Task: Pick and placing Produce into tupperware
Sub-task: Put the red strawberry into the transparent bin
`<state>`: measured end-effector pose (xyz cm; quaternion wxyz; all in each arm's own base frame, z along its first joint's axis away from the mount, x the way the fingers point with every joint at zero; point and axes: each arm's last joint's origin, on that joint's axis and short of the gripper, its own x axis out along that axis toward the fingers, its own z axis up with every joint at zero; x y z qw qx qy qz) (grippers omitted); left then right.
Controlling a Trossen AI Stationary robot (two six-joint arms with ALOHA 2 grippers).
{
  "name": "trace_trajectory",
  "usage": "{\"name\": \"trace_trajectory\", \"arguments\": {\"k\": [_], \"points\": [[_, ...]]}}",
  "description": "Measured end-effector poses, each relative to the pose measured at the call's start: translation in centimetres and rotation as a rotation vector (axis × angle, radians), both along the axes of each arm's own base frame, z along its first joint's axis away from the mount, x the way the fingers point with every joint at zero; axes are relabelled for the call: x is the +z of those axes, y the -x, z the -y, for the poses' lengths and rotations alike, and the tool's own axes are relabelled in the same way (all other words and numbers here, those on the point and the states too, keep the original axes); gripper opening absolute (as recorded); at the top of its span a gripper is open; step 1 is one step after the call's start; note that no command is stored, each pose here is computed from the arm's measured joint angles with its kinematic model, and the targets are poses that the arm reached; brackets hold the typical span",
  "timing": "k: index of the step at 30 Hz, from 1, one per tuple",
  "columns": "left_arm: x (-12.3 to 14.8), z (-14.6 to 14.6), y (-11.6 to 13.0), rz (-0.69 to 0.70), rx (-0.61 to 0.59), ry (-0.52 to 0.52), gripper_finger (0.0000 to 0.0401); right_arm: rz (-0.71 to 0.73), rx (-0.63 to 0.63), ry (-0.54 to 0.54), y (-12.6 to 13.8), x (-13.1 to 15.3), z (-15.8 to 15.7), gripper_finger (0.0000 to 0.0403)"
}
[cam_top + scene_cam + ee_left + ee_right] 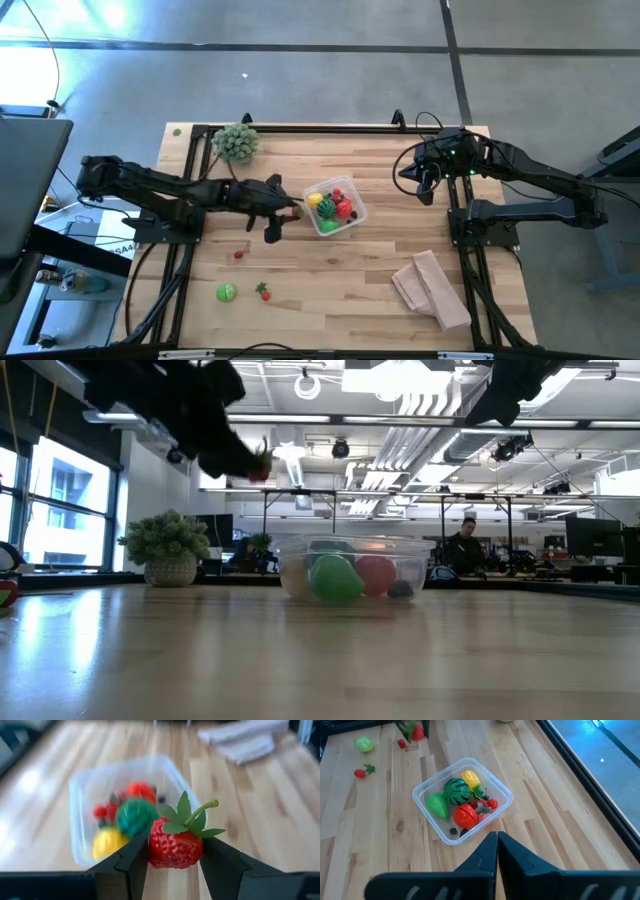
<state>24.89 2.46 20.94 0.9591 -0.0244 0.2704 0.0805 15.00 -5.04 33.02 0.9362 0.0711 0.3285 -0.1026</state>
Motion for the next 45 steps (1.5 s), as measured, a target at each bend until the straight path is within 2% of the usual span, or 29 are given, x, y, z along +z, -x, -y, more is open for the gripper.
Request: {"name": "trace_trajectory", "arguments": {"k": [8,11,16,23,27,31,38,45], "points": [[5.9,-0.6,-1.8,0.138,-0.019,-0.101,0.0154,0.0,0.0,0.0,0.0,0.0,0.0,0.0004],[7.2,-1.9,-3.0,0.109,-0.036,-0.064,0.0154,0.0,0.0,0.0,0.0,0.0,0.0,0.0004],[8.1,-6.0,-5.6,0.032,-0.045,0.039,0.0154,0.0,0.0,0.0,0.0,0.0,0.0,0.0004],[5.5,-11.9,-9.6,-0.116,-0.095,0.223,0.0154,0.0,0.0,0.0,0.0,0.0,0.0,0.0004],[3.1,-13.9,-11.4,-0.22,-0.138,0.298,0.0154,0.0,0.0,0.0,0.0,0.0,0.0,0.0004],[0.9,-14.7,-12.7,-0.326,-0.157,0.362,0.0154,0.0,0.0,0.0,0.0,0.0,0.0,0.0004],[-1.0,-15.3,-14.1,-0.417,-0.156,0.391,0.0154,0.0,0.0,0.0,0.0,0.0,0.0,0.0004],[-1.5,-15.4,-14.2,-0.442,-0.143,0.358,0.0154,0.0,0.0,0.0,0.0,0.0,0.0,0.0004]]}}
